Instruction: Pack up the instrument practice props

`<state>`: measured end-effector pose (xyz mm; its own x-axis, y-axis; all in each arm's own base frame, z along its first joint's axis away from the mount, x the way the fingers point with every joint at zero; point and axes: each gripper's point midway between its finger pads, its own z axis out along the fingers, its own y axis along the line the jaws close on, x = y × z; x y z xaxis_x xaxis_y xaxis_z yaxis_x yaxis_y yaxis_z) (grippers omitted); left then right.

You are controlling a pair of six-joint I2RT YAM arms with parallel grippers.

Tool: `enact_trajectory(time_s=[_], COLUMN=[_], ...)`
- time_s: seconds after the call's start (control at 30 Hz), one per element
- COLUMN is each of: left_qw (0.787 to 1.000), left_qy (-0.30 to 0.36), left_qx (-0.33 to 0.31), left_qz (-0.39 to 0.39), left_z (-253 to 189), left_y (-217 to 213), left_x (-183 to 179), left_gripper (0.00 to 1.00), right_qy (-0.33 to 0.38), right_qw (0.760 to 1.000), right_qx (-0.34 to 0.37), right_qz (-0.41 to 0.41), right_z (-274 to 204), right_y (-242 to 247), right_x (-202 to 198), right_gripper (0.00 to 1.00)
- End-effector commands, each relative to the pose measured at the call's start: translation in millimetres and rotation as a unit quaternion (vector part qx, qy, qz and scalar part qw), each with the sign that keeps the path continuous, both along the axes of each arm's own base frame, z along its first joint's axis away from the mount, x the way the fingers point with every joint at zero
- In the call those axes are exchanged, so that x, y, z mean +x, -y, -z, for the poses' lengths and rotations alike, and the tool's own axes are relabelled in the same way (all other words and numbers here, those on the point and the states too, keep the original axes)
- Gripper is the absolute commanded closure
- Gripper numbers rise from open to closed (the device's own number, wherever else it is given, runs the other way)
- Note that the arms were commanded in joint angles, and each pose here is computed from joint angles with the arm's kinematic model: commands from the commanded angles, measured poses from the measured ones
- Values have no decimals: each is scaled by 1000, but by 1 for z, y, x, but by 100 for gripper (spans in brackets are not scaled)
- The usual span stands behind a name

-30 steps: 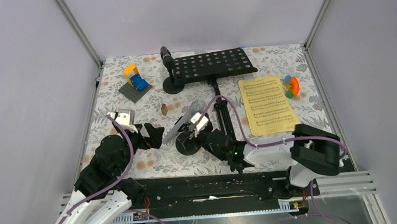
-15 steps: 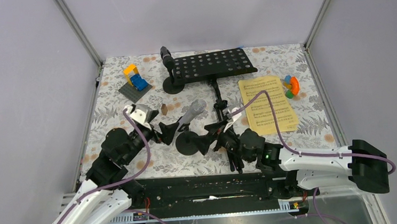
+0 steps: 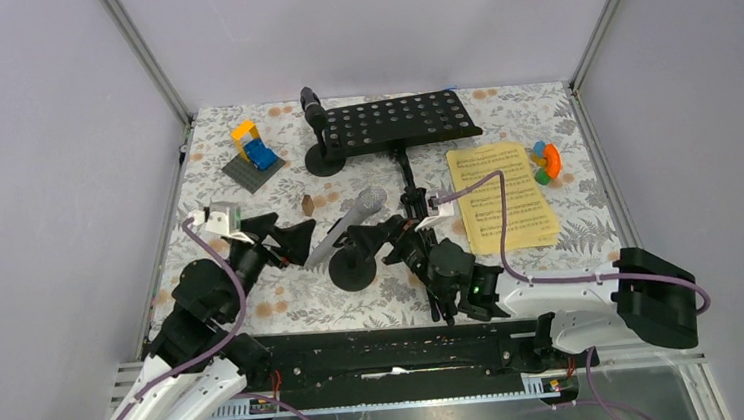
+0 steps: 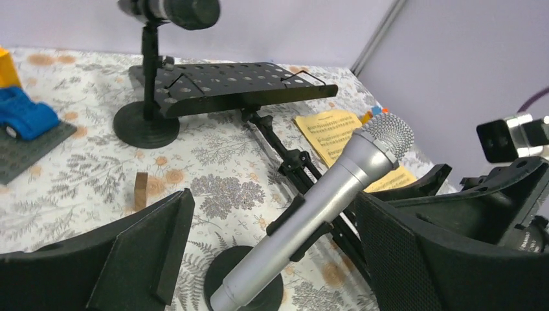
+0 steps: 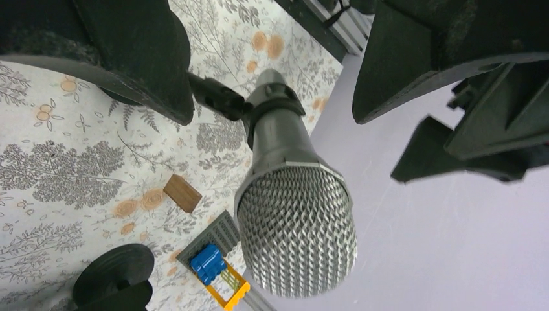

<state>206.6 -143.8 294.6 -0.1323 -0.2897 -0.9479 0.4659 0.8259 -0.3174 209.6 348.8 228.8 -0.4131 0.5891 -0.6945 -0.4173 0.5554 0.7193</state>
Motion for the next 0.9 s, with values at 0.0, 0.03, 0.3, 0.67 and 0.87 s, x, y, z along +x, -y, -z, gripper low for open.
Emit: enact_trajectory(time_s=[0.0,0.03,0.3,0.67,0.87], left_qw=[995,994,980,978,981], left_qy=[-37,-40,-132,-157,-148], left_qx=[-82,-96,-141,-136,-122], left_qz=[-52,-43,-43,0,15], left_z=[-7,-5,35,49,49], left_y=[-20,-18,-13,1,3], left_x=[-5,-8,-17,-28,-31], left_gripper=[1,2,16,18,17], right_qy=[4,6,-10,-20,-22], right_qw=[994,992,988,986,989], right_qx=[93,100,78,47,46], right_qz=[63,74,135,159,140], right_z=[-45,-47,-44,-31,-27], right_y=[0,1,-3,-9,-17], right_x=[20,23,50,79,76], right_gripper=[2,3,13,34,48])
